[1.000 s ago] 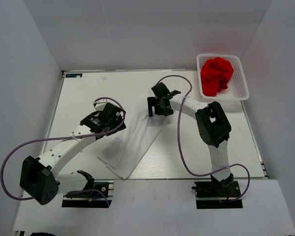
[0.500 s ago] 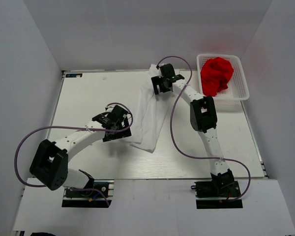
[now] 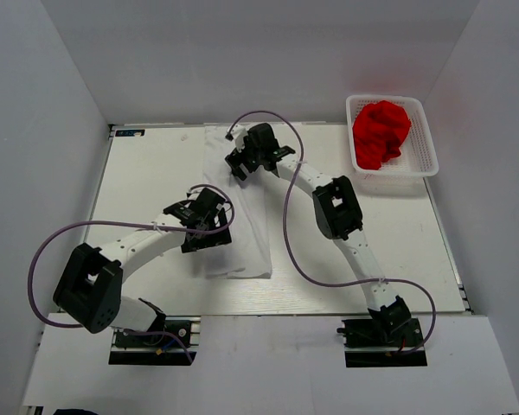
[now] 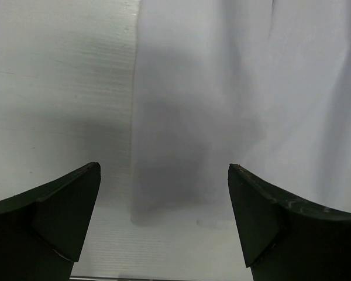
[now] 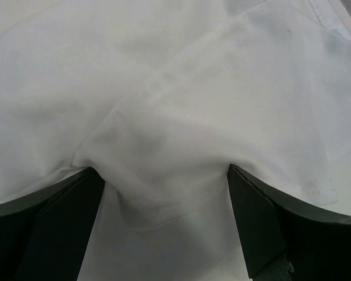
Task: Fold and stack the t-shirts
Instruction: Rotate the tshirt 90 degrees, then grab the bottom of the folded rectangular tshirt with both arms
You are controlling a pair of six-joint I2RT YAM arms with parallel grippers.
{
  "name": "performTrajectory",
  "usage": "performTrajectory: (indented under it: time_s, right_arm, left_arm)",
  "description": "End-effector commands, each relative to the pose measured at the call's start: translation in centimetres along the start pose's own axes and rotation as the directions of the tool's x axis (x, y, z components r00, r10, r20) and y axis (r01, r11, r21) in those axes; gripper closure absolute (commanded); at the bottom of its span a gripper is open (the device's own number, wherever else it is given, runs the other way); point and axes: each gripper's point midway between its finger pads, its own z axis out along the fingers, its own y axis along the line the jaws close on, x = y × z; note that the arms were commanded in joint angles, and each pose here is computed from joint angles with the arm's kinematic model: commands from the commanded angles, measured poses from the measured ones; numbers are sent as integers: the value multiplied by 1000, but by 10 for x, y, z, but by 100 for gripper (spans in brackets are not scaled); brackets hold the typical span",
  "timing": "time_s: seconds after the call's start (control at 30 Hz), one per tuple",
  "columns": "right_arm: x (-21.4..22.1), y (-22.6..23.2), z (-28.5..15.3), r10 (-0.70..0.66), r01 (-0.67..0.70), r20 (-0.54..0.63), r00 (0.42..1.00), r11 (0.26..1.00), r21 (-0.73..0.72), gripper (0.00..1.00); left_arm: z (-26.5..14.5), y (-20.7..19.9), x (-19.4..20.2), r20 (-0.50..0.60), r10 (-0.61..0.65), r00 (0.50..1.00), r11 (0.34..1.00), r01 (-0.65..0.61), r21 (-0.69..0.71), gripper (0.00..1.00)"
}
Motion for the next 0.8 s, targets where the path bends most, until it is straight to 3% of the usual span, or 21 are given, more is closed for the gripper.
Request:
performTrajectory:
  time_s: [0.0, 0.13, 0.27, 0.3, 0.33, 0.37, 0.43, 0.5, 0.53, 0.57, 0.77]
  right_arm:
    - [-15, -19, -4, -39, 37, 48, 998, 998, 52, 10]
    - [-82, -26, -54, 2, -16, 151, 988, 996, 92, 10]
    - [-133, -8, -120, 187, -205, 240, 953, 977, 55, 10]
    - [-89, 7, -112, 254, -264, 149, 956, 963, 48, 10]
    - [-78, 18, -118, 340, -346, 124, 932, 938, 30, 10]
    - [-91, 28, -151, 350, -358, 178, 920, 934, 16, 10]
    - [-86, 51, -165, 430, -434, 192, 882, 901, -21, 10]
    - [-30, 91, -188, 532, -531, 77, 843, 847, -32, 10]
    - [-48, 90, -204, 532, -531, 116, 839, 847, -41, 10]
    - [-9, 107, -212, 568, -568, 21, 823, 823, -16, 10]
    - [58, 202, -250, 675, -712, -250, 694, 695, -102, 10]
  left_arm:
    - [6, 1, 5, 1, -34, 999, 999, 34, 14, 0]
    - [4, 8, 12, -15, -75, 997, 997, 75, -15, 0]
    - [0, 21, 39, -54, -120, 991, 993, 121, 4, 0]
    - [-4, 20, 38, -39, -127, 991, 991, 129, 37, 0]
    - [-5, 21, 43, -47, -138, 989, 989, 140, 43, 0]
    - [-2, 26, 53, -65, -134, 989, 990, 137, 37, 0]
    - [-3, 28, 62, -89, -143, 986, 988, 148, 52, 0]
    - [-2, 32, 76, -109, -136, 985, 988, 143, 54, 6]
    - [-1, 34, 80, -122, -134, 983, 988, 142, 53, 8]
    - [-2, 33, 85, -141, -133, 981, 987, 144, 68, 8]
    - [8, 25, 94, -148, -80, 986, 986, 101, 137, 16]
